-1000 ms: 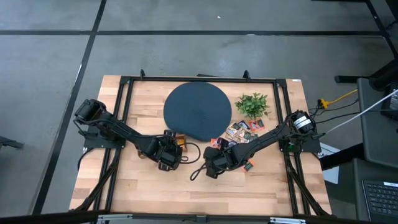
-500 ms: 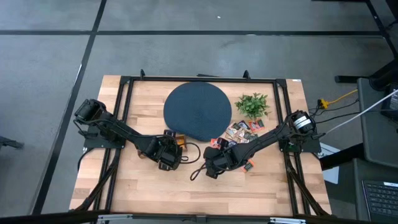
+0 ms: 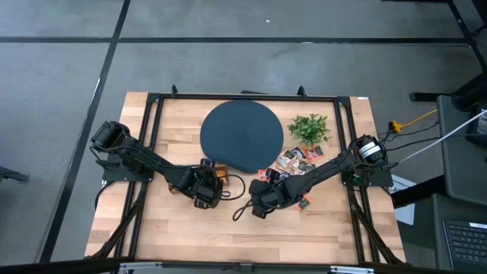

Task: Pick & Place Tea
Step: Put the orange tea bag into the right section of the wooden organizer

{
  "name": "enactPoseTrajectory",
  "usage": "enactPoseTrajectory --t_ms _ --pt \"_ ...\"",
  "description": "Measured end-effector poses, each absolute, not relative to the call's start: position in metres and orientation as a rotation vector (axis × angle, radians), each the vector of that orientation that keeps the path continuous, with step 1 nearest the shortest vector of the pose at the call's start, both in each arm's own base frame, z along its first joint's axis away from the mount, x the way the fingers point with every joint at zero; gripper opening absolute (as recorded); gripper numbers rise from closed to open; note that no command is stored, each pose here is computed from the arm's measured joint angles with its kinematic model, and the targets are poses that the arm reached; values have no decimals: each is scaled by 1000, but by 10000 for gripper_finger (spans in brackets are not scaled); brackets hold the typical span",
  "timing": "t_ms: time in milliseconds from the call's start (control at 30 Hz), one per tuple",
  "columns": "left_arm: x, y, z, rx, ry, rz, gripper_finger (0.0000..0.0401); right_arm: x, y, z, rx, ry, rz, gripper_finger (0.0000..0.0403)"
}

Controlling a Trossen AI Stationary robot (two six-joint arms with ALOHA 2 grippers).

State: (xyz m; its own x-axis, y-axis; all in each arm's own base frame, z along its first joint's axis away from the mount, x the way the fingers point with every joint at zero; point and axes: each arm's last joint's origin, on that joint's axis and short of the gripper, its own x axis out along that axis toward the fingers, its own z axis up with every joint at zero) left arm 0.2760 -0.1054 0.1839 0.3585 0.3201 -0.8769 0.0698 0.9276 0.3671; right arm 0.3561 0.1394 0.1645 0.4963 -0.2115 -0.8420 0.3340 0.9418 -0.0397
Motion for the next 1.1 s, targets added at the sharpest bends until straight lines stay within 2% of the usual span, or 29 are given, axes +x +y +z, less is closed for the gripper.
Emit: enactPoseTrajectory --t_ms 800,1100 --pt "276 -105 184 358 1203 168 99 356 139 165 133 999 -331 33" --pt "280 -105 165 391 1269 182 96 356 139 164 135 1000 -331 33"
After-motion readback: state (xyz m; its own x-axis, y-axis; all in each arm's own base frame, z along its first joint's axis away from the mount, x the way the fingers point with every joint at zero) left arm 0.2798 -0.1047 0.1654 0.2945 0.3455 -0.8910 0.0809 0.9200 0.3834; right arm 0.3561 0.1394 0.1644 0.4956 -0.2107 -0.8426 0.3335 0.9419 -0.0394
